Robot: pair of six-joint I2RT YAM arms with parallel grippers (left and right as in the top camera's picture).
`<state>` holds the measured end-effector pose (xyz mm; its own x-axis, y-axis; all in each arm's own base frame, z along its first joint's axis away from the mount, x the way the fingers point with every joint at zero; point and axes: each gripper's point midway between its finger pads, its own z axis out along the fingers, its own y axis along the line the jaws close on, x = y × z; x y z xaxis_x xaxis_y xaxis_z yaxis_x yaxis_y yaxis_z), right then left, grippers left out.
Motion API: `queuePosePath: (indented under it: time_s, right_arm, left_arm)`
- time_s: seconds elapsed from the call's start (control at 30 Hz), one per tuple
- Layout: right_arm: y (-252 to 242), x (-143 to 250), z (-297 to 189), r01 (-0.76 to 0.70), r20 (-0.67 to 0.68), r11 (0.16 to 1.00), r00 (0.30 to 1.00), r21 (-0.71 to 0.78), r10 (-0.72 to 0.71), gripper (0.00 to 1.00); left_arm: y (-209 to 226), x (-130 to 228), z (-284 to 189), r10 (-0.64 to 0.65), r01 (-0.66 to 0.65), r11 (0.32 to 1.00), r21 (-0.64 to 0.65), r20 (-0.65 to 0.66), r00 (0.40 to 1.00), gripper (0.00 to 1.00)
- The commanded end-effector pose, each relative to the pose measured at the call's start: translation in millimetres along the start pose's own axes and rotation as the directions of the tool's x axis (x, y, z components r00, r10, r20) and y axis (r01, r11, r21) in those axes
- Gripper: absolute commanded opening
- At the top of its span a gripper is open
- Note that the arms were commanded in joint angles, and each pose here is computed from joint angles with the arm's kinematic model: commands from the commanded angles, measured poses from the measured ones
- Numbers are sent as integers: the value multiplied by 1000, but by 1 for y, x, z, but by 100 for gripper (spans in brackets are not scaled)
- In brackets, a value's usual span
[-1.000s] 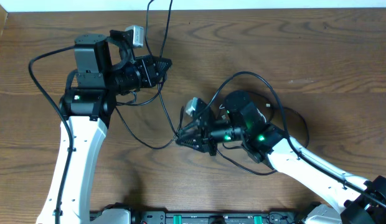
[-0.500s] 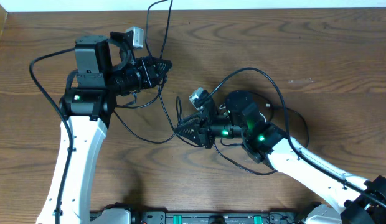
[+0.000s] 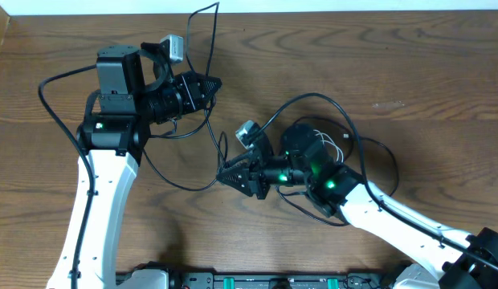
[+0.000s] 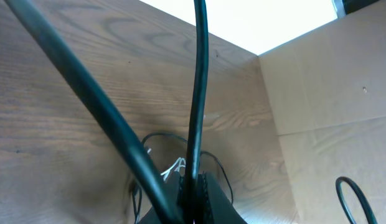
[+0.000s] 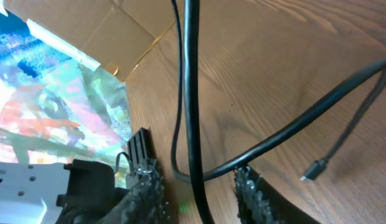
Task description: Untangle cables
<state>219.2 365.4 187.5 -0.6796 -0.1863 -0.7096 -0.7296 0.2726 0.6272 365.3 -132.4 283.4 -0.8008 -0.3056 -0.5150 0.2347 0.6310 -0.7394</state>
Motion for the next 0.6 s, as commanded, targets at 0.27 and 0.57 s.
queuePosePath:
  time_s: [0.27,0.57]
  right_arm:
    - [-13,-16,0,-82,86,992,994,98,74,1]
    - [-24,-26,-6,-89,132,984,989,155,69,1]
  left_arm:
    - [-3,-1,-2,-34,34,999,0,0,999,7]
    - [-10,6,3,-25,26,1000,10,-25,999,8]
